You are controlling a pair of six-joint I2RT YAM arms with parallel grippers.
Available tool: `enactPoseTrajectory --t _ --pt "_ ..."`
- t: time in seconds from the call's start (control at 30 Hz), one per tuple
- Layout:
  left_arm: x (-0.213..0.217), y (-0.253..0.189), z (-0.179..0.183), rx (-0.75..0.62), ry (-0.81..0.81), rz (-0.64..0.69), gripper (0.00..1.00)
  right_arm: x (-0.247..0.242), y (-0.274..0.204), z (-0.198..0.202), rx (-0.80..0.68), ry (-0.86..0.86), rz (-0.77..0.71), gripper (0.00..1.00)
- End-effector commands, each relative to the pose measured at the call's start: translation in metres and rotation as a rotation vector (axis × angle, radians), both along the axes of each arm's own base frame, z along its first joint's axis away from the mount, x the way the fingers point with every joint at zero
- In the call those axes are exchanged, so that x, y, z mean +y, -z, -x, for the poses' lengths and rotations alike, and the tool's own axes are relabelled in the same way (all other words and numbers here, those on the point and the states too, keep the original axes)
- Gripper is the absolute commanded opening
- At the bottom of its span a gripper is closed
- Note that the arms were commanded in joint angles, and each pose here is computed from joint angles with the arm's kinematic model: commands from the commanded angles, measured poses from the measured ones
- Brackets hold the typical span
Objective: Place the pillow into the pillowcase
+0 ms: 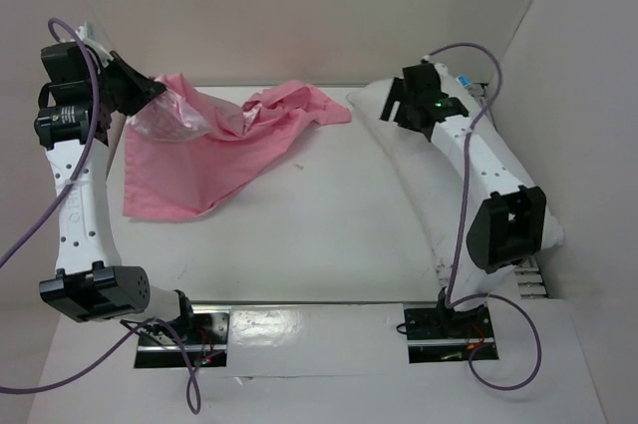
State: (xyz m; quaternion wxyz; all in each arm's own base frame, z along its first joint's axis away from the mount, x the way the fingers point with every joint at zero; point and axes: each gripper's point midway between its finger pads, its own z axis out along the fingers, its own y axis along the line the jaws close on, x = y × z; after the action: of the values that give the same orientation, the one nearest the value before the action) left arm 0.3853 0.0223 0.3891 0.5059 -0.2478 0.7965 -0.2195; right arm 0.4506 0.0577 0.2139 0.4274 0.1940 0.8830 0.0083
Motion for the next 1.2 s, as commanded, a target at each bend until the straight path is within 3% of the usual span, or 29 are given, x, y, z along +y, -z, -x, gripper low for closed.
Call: enactPoseTrajectory --t 0.0,0.03,0.2,0.33,0.4,0.43,0.5,0.57,0.6,0.67,0.7,0.73,0.77,0.8,0.83,0.9,0.93,0.97,1.03,1.17 --pt "-0.003 -0.025 -0.002 -0.075 0.02 0.008 0.0 0.083 -0.022 -0.008 -0.091 -0.264 0.011 0.95" --pt "-0.003 -0.025 -0.002 -0.075 0.02 0.008 0.0 0.097 -0.026 -0.008 -0.115 -0.302 0.018 0.99" --pt "-0.001 -0.023 -0.001 -0.066 0.015 -0.002 0.0 0.172 -0.028 -0.021 -0.183 -0.51 0.012 0.99" --pt "0.004 -0.024 0.0 -0.065 -0.003 -0.005 0.0 0.235 0.018 -0.044 -0.126 -0.661 -0.078 0.99" --pt "0.002 -0.028 0.001 -0.075 0.007 -0.004 0.0 0.256 0.01 -0.061 -0.156 -0.681 -0.115 0.99" --pt "0.0 -0.025 0.001 -0.067 0.016 0.002 0.0 0.266 0.042 -0.07 -0.107 -0.683 -0.13 0.99" --pt "-0.003 -0.024 0.003 -0.064 0.022 0.017 0.0 0.289 0.037 -0.084 -0.13 -0.713 -0.211 0.99" --pt "-0.003 -0.023 0.006 -0.063 0.022 0.017 0.0 0.304 0.081 -0.093 -0.068 -0.706 -0.221 0.99" --pt "-0.004 -0.021 0.007 -0.054 0.022 0.02 0.0 0.31 0.074 -0.101 -0.088 -0.703 -0.232 0.98" --pt "-0.005 -0.021 0.007 -0.055 0.03 0.023 0.0 0.316 0.098 -0.105 -0.05 -0.693 -0.255 0.87" --pt "-0.005 -0.022 0.007 -0.054 0.027 0.032 0.0 0.322 0.093 -0.103 -0.059 -0.703 -0.258 0.74" --pt "-0.008 -0.025 0.01 -0.064 0.037 0.033 0.0 0.322 0.094 -0.103 -0.065 -0.704 -0.259 0.31" --pt "-0.008 -0.025 0.01 -0.064 0.037 0.033 0.0 0.326 0.073 -0.097 -0.099 -0.718 -0.267 0.11" --pt "-0.008 -0.025 0.01 -0.064 0.037 0.033 0.0 0.322 0.061 -0.099 -0.131 -0.696 -0.255 0.0" --pt "-0.008 -0.025 0.01 -0.064 0.037 0.033 0.0 0.316 0.066 -0.09 -0.107 -0.7 -0.239 0.0" --pt "-0.01 -0.03 0.011 -0.074 0.042 0.042 0.0 0.306 0.004 -0.078 -0.216 -0.692 -0.22 0.0" --pt "-0.011 -0.042 0.013 -0.104 0.043 0.032 0.0 0.299 0.014 -0.062 -0.179 -0.699 -0.192 0.0" --pt "-0.01 -0.046 0.01 -0.11 0.043 0.03 0.0 0.293 -0.038 -0.043 -0.272 -0.723 -0.174 0.0" --pt "-0.018 -0.06 0.009 -0.129 0.088 0.051 0.0 0.284 -0.065 -0.018 -0.307 -0.724 -0.16 0.0" --pt "-0.02 -0.093 0.01 -0.191 0.105 0.059 0.0 0.275 -0.117 0.067 -0.363 -0.812 -0.153 0.0"
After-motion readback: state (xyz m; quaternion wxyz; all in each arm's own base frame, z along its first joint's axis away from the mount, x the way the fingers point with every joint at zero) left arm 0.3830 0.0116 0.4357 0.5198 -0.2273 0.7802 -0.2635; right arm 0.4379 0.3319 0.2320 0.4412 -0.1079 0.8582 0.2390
